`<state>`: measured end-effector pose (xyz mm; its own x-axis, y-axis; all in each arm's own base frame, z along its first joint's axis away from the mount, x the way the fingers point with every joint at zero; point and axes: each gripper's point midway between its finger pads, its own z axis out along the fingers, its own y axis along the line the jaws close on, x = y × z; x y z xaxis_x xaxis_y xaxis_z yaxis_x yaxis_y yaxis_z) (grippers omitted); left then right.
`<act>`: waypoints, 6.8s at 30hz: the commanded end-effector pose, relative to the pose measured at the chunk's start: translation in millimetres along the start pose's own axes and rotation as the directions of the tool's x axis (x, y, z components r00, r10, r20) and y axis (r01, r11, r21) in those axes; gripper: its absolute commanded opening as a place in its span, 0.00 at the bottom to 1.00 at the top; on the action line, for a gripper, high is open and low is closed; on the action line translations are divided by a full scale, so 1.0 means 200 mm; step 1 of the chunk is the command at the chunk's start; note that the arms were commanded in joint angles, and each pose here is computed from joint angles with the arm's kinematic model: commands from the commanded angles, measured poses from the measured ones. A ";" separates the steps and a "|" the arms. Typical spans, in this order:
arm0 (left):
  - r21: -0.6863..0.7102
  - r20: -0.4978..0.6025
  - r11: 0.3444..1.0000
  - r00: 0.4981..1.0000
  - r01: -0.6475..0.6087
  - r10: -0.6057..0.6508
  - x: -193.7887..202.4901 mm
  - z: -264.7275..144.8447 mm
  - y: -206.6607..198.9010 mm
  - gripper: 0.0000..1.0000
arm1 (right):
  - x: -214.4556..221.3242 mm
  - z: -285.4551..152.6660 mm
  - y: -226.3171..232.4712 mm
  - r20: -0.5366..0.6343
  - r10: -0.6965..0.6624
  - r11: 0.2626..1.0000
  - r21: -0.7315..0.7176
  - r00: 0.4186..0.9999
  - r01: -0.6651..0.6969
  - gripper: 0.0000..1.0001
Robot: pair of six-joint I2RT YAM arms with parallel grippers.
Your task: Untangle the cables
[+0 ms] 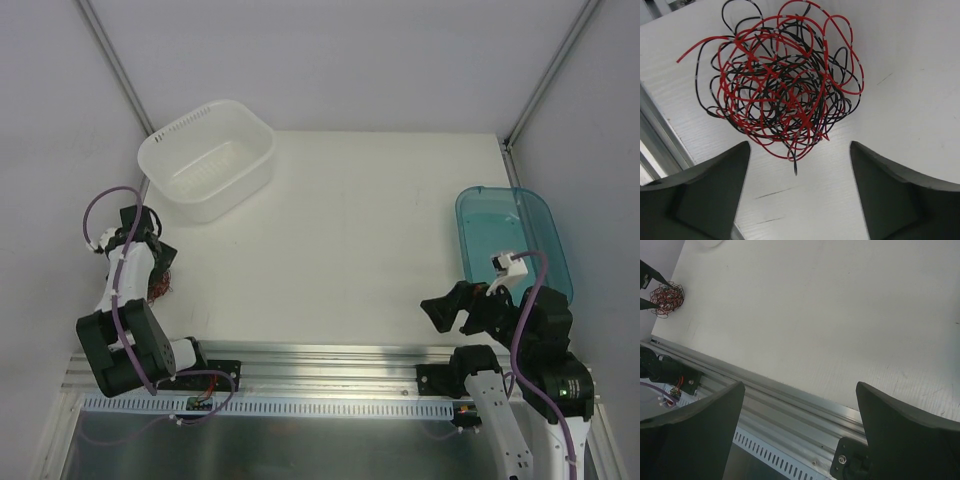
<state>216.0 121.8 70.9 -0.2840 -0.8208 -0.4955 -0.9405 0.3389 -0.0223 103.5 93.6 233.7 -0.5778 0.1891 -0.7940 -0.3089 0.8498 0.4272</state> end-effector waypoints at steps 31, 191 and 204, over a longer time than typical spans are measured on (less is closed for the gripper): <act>0.621 0.405 -0.135 0.169 -0.772 0.899 1.46 -0.94 -0.58 0.00 | -0.01 0.40 0.08 -0.220 0.002 0.999 -0.052 0.975 -0.014 0.94; 0.788 0.340 0.057 0.512 -0.612 0.789 1.44 -1.11 -0.52 0.70 | -0.65 0.23 0.61 0.083 -0.271 0.926 -0.250 0.959 0.283 0.01; 0.631 0.354 0.114 0.415 -0.767 0.838 1.55 -0.87 -0.55 0.12 | -0.71 0.10 0.51 0.126 -0.280 0.941 -0.161 0.952 0.299 0.00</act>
<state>177.6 -253.5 51.9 -0.8862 0.1292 -0.4449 0.2463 0.9448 -0.2163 171.6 182.5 363.4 -0.4134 -0.0219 -0.9103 -0.6161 0.7429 0.2619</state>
